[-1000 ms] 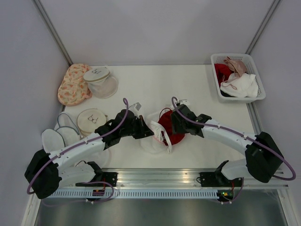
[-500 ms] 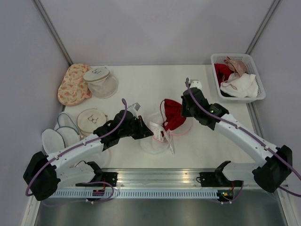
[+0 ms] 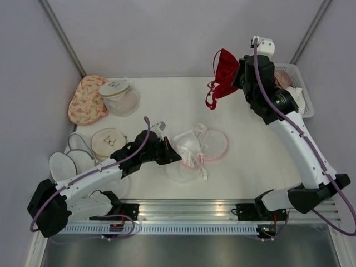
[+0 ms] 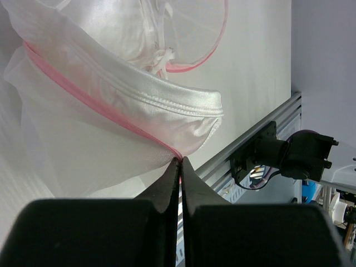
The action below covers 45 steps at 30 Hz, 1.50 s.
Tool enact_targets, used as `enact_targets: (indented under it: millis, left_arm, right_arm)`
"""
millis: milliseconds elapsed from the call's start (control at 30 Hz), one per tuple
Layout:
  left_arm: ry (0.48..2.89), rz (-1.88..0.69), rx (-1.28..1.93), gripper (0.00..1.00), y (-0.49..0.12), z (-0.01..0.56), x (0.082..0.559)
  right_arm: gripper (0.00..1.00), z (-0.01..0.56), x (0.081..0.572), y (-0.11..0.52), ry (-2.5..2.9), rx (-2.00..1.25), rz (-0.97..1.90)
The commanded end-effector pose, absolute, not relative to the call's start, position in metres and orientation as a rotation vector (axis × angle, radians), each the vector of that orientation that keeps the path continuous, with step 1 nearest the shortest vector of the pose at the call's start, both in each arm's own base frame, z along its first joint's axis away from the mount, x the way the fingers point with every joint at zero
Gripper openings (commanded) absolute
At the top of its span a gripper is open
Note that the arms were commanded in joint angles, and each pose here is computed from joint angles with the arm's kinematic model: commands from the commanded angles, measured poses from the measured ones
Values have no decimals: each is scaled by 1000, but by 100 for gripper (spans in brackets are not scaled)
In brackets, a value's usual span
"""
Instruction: Unzip the laundry bag and remove the bra
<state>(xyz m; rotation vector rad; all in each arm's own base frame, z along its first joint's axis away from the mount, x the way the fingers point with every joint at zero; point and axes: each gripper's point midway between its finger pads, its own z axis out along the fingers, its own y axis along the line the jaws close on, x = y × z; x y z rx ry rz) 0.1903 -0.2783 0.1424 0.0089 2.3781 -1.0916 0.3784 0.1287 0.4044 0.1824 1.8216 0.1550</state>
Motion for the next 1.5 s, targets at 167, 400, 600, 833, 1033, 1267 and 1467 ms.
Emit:
enact_targets:
  millis: [167, 400, 600, 833, 1033, 1267, 1467]
  left_arm:
    - [2356, -1129, 34, 2, -279, 152, 187]
    - [2356, -1146, 39, 2, -276, 156, 181]
    - [2359, -1134, 40, 2, -273, 157, 180]
    - [2379, -1120, 29, 2, -273, 151, 181]
    - [2375, -1125, 24, 2, -273, 151, 181]
    - [2367, -1131, 15, 2, -272, 149, 181]
    - [2354, -1132, 6, 2, -270, 150, 181]
  right_arm:
    - [0, 459, 430, 35, 1610, 472, -82]
    - [0, 437, 482, -84, 1561, 768, -239]
    - [0, 389, 516, -175, 1594, 914, -246]
    - [0, 255, 549, -191, 1883, 969, -124]
    - [0, 201, 543, -169, 2005, 967, -51]
    - [66, 235, 507, -179, 1939, 1029, -199]
    - [86, 339, 477, -152, 1802, 881, -207]
